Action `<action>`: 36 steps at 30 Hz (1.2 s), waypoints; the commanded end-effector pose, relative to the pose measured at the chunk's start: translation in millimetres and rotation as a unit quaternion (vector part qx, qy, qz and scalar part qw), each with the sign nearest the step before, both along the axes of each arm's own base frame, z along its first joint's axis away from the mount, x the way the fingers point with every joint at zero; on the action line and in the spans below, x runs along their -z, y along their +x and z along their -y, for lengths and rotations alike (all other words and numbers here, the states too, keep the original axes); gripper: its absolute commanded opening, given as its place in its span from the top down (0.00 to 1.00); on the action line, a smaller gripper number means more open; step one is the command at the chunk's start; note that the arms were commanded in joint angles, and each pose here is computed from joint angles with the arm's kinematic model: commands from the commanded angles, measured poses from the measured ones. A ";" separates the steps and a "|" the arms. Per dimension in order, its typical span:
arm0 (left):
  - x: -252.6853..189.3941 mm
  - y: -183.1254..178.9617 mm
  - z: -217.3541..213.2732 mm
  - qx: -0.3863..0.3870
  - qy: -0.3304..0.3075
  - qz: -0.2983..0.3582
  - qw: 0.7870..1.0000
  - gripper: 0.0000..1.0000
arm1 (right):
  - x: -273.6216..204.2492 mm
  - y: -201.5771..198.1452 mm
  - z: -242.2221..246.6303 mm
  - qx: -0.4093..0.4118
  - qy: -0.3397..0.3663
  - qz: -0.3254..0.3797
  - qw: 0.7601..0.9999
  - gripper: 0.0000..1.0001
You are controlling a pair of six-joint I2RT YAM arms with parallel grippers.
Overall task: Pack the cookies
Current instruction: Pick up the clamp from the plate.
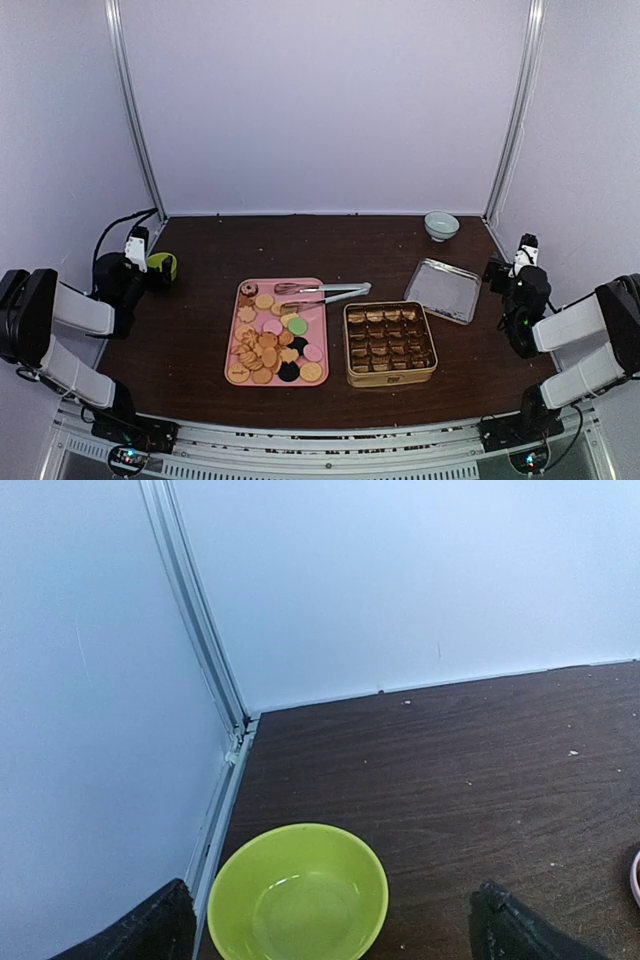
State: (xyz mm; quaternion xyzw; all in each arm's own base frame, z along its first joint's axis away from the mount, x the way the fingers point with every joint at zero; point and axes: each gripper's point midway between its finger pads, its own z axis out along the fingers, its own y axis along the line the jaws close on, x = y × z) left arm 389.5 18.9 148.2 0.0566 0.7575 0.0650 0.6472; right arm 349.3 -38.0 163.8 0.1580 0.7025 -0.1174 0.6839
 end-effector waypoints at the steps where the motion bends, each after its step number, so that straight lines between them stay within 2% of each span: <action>1: -15.9 3.3 -5.9 -0.010 -0.003 0.034 0.999 0.02 | -12.8 3.2 6.2 0.016 -0.004 0.020 1.000 0.00; 12: -15.9 2.9 -5.8 -0.009 -0.003 0.034 0.999 0.02 | -15.7 3.6 6.3 0.014 -0.002 0.020 1.000 0.00; 14: -29.5 8.2 1.5 0.014 0.003 0.037 0.999 0.02 | -21.0 5.9 0.4 -0.002 -0.019 0.011 1.000 0.00; 15: -37.9 15.3 4.2 0.024 0.005 0.023 0.999 0.02 | -27.5 7.3 3.1 0.014 -0.017 -0.002 1.000 0.00; 17: -36.3 31.1 6.2 0.035 0.000 -0.058 0.998 0.02 | -51.9 6.7 15.3 0.057 0.006 -0.019 0.998 0.00; 19: -40.0 42.1 20.7 0.082 -0.005 -0.116 0.990 0.02 | -79.9 13.6 8.7 0.036 -0.021 -0.044 0.998 0.00; 21: -46.9 44.1 42.4 0.148 0.000 -0.144 0.978 0.02 | -99.4 22.7 -6.2 -0.012 -0.039 -0.061 0.997 0.00; 26: -54.1 37.2 96.4 0.251 0.090 -0.200 0.943 0.02 | -139.1 27.4 -19.8 -0.045 0.078 -0.024 0.996 0.00; 29: -57.6 29.4 137.1 0.313 0.129 -0.230 0.912 0.02 | -154.8 38.8 -72.5 -0.194 0.086 -0.028 0.977 0.00; 31: -55.0 23.8 158.3 0.350 0.136 -0.253 0.892 0.02 | -154.5 45.4 -108.9 -0.259 0.070 -0.053 0.962 0.00; 33: -52.0 16.3 179.0 0.384 0.141 -0.271 0.871 0.02 | -146.9 51.6 -143.3 -0.291 0.023 -0.100 0.951 0.00; 36: -40.0 -1.9 209.0 0.435 0.159 -0.293 0.837 0.02 | -118.0 57.5 -203.2 -0.372 -0.024 -0.178 0.911 0.03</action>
